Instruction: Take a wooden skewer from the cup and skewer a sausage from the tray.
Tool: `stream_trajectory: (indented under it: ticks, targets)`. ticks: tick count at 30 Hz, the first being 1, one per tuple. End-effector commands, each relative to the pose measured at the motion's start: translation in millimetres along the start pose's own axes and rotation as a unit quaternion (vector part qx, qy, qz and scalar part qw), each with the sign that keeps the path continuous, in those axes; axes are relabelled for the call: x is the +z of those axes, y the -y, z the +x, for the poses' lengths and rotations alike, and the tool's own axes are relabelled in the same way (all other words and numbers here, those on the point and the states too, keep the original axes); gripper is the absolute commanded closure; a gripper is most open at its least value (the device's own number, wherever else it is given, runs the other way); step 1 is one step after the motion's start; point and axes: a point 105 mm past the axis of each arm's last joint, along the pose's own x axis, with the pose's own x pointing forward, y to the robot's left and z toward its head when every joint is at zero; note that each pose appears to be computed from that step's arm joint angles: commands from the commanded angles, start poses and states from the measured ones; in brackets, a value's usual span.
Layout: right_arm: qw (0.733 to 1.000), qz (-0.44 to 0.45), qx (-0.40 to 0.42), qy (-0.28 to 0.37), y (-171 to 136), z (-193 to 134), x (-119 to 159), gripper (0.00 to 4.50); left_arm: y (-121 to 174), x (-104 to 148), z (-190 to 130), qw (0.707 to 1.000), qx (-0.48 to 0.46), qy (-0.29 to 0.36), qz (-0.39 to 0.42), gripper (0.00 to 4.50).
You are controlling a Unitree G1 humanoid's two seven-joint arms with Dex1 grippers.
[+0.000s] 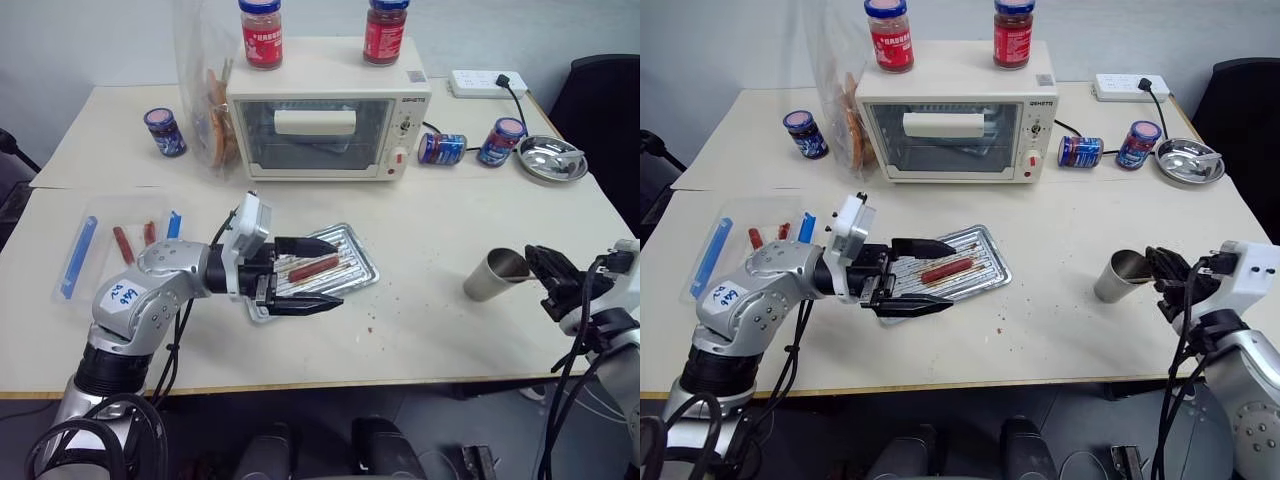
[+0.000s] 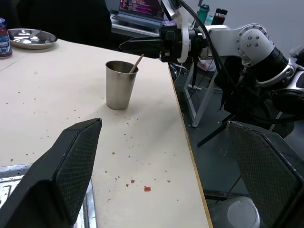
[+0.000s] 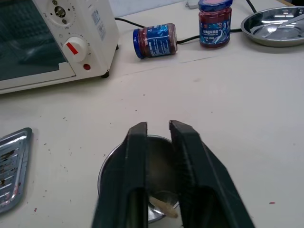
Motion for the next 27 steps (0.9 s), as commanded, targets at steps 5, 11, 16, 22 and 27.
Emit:
stream_trajectory:
  ticks: [5,11,16,22,27]
  targets:
    - [1.000,-0.002,-0.012,0.029,-3.9,-22.6,19.7,2.78,-2.3,4.5,2.0,1.000,-0.008,0.013,0.012,0.00]
    - [0.999,0.020,-0.016,0.019,-11.1,-25.3,6.2,2.78,-5.6,5.8,3.7,1.000,-0.011,0.015,0.016,0.00]
    - [0.999,0.034,-0.019,0.018,-11.0,-23.2,-0.8,2.78,-5.5,6.6,3.3,1.000,-0.011,0.015,0.020,0.00]
    - [0.999,0.046,-0.016,0.015,-10.6,-16.7,-7.8,2.78,-5.0,6.8,2.7,1.000,-0.008,0.014,0.023,0.00]
    - [0.998,0.055,-0.007,0.019,-13.3,-11.1,-9.9,2.78,-4.8,8.3,1.7,1.000,-0.003,0.013,0.026,0.00]
